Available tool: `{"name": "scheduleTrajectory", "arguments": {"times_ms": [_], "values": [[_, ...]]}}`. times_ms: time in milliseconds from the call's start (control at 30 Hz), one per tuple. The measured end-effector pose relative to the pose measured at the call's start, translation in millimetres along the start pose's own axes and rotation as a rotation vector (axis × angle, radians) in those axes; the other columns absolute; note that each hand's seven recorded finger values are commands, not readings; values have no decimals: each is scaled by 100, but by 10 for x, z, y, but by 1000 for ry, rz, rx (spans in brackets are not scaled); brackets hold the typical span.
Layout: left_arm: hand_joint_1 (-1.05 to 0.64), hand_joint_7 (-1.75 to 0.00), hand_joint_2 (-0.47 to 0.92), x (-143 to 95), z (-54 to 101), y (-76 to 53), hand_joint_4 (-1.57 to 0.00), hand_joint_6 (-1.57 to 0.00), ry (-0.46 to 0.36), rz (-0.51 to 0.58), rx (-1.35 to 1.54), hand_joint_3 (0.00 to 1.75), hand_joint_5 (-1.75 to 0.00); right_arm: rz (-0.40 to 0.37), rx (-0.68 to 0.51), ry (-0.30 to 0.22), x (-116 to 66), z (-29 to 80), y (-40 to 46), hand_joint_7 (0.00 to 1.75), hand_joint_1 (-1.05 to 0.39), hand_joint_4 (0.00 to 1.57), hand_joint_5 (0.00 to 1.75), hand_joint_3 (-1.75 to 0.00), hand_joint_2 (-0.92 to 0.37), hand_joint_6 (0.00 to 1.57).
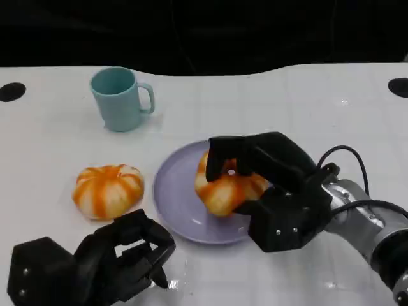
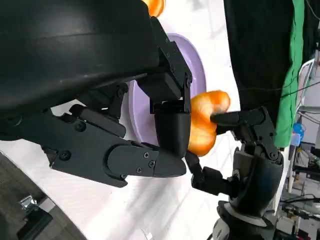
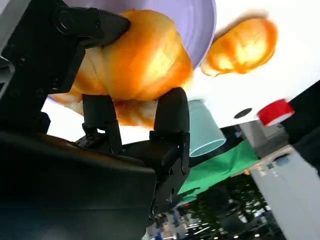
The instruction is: Grasp the bread from the table and place it into the plate.
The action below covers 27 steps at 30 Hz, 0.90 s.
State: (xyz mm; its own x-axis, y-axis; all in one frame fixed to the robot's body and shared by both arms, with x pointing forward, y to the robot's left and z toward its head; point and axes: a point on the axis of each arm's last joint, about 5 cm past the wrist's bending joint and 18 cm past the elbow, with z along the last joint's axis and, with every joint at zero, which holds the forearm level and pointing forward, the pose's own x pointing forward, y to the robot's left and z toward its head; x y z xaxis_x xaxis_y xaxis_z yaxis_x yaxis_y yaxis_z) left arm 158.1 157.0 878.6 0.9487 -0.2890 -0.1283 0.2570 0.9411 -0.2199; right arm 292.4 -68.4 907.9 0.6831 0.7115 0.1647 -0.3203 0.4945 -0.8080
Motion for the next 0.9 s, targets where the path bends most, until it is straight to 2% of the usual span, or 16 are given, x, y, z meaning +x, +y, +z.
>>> {"name": "scheduleTrajectory", "arguments": {"times_ms": [67,100,133,233,567,767,900], "values": [[-50,-138,92,0,0,-1,-74,-75,0,0,0,27,-175,5,2,10,8,-1,-5,30,-40,51,82,-35,-79,63],[-50,-138,92,0,0,-1,-74,-74,0,0,0,27,-175,19,-1,17,11,-4,-9,23,-44,48,71,-24,-86,61],[-50,-138,92,1,0,-1,-74,-74,0,0,0,27,-175,35,-6,25,11,-8,-12,13,-52,37,56,-19,-89,52],[-50,-139,92,0,0,-1,-74,-74,-1,0,1,27,-175,92,-39,44,11,-18,-30,3,-62,23,40,-18,-92,41],[-50,-139,92,1,5,-6,-74,-74,-4,0,-1,27,-175,121,-97,28,31,32,-167,0,-69,7,35,-23,-92,31],[-50,-139,92,1,8,-6,-75,-74,-6,0,-1,26,-175,144,-97,31,-47,55,-224,1,-66,9,37,-21,-92,33],[-49,-139,92,1,10,-8,-75,-74,-7,0,-1,27,-175,114,-63,38,-144,60,-267,3,-62,14,40,-18,-92,37]]}}
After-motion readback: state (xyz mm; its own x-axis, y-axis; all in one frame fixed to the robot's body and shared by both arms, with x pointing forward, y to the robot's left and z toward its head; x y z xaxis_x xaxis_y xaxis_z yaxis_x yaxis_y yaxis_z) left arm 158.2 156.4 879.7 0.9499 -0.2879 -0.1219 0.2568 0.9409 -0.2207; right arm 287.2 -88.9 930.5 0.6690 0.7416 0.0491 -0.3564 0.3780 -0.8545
